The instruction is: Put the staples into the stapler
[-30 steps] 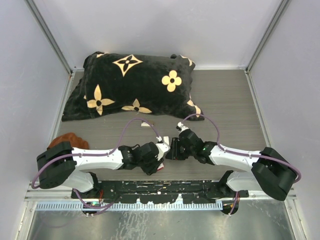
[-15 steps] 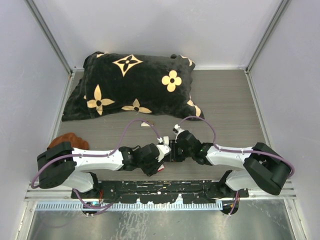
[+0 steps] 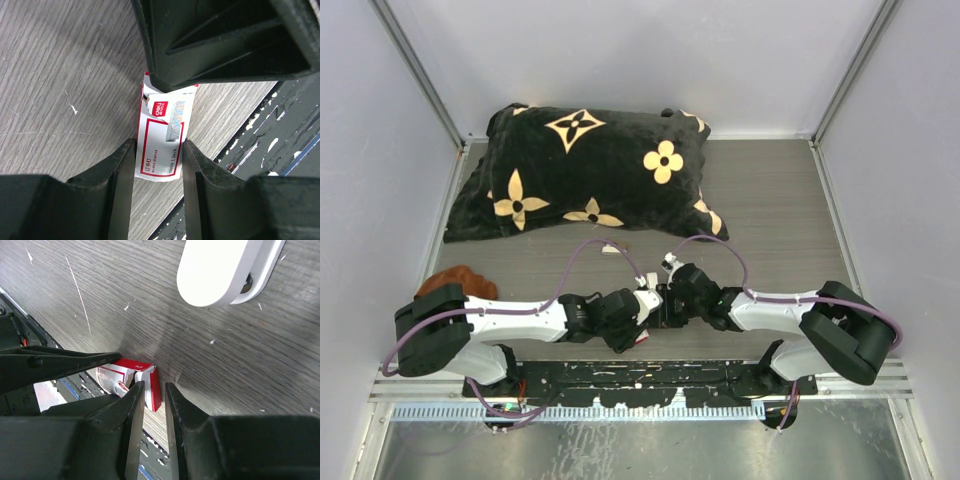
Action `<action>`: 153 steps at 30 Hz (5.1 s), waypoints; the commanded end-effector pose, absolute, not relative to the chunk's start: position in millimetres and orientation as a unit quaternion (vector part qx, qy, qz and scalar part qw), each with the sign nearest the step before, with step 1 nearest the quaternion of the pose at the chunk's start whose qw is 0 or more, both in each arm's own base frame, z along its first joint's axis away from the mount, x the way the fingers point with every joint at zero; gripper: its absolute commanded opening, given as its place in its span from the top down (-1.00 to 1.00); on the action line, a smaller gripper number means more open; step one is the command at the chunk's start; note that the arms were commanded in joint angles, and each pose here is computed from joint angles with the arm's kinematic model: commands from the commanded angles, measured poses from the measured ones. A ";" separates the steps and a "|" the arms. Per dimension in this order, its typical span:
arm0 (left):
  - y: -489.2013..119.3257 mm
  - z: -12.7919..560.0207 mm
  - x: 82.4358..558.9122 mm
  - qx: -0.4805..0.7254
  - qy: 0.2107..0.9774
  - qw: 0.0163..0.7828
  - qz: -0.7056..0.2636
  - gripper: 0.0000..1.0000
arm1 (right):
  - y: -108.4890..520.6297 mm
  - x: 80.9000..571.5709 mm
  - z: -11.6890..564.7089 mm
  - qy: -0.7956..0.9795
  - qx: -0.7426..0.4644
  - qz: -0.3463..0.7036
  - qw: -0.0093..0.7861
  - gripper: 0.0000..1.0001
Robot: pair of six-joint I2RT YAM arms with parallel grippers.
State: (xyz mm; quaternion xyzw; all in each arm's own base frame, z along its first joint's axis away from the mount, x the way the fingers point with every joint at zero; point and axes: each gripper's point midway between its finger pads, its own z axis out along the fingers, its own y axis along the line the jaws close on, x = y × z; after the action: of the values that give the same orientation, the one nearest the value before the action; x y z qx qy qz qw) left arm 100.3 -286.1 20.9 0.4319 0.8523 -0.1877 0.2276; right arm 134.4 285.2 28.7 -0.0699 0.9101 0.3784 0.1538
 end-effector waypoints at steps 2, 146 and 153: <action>-287.9 13.9 93.4 0.444 0.849 0.215 -0.188 0.39 | 294.8 130.9 31.4 0.900 -0.087 0.399 0.151 0.43; -285.1 18.0 91.8 0.441 0.856 0.221 -0.156 -0.43 | 189.0 173.0 41.9 0.927 -0.020 0.267 0.264 0.21; -289.9 90.3 104.0 0.377 0.855 0.293 -0.201 -0.62 | 178.9 185.0 69.1 0.922 -0.022 0.241 0.303 -0.10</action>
State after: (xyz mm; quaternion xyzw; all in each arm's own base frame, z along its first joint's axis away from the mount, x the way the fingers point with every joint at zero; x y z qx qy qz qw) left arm 91.6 -287.6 33.8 0.4295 0.8554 -0.1721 0.2329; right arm 166.2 183.8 40.3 -0.0196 0.9307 0.2598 0.2568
